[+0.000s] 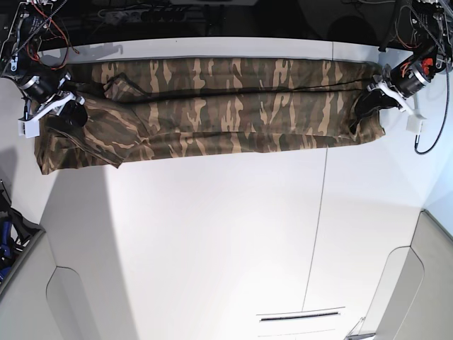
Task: Fold the T-shirt properly
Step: 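Grasp one strip end with the left gripper, fold toward right gripper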
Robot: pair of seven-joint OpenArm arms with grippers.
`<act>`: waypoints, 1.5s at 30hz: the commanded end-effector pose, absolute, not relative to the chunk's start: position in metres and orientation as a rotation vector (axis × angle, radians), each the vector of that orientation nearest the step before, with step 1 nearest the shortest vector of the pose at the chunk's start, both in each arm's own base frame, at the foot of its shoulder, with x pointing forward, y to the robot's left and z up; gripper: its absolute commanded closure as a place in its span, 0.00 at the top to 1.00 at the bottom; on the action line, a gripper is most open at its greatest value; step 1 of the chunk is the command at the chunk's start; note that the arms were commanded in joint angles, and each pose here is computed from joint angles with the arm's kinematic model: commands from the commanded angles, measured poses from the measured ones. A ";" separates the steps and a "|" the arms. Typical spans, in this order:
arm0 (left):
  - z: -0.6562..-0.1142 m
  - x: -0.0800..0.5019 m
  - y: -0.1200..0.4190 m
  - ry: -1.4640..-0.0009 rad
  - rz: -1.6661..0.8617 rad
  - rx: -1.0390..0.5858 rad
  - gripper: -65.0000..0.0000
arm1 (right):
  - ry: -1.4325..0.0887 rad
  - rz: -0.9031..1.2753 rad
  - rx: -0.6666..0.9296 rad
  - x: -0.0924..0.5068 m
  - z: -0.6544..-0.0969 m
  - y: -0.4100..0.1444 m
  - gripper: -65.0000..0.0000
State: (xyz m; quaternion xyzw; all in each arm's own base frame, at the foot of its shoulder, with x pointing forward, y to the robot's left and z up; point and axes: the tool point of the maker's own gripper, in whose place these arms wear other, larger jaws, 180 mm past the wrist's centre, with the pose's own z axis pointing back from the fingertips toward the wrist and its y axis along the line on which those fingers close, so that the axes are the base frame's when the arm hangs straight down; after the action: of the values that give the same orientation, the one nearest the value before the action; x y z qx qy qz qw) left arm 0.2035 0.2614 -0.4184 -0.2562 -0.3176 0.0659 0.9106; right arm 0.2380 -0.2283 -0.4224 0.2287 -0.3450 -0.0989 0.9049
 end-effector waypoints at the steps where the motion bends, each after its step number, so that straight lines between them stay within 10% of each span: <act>1: -0.414 0.206 0.265 -0.663 0.120 -0.518 0.00 | -0.730 -0.201 0.481 0.242 -0.415 -0.232 0.00; 26: -0.290 0.280 0.310 -0.889 -0.219 -0.189 0.00 | -0.909 -0.176 0.439 0.253 -0.338 -0.262 0.00; 45: -0.302 0.267 0.106 -0.869 -0.489 -0.550 0.00 | -0.882 -0.169 0.388 0.250 -0.344 -0.268 0.00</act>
State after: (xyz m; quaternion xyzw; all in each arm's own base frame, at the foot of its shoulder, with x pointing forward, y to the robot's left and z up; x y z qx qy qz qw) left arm 0.2590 0.1065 -0.3169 -0.2575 -0.3865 -0.2312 0.8549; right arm 0.2418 -0.2627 -0.3589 0.1908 -0.3990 -0.0894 0.8924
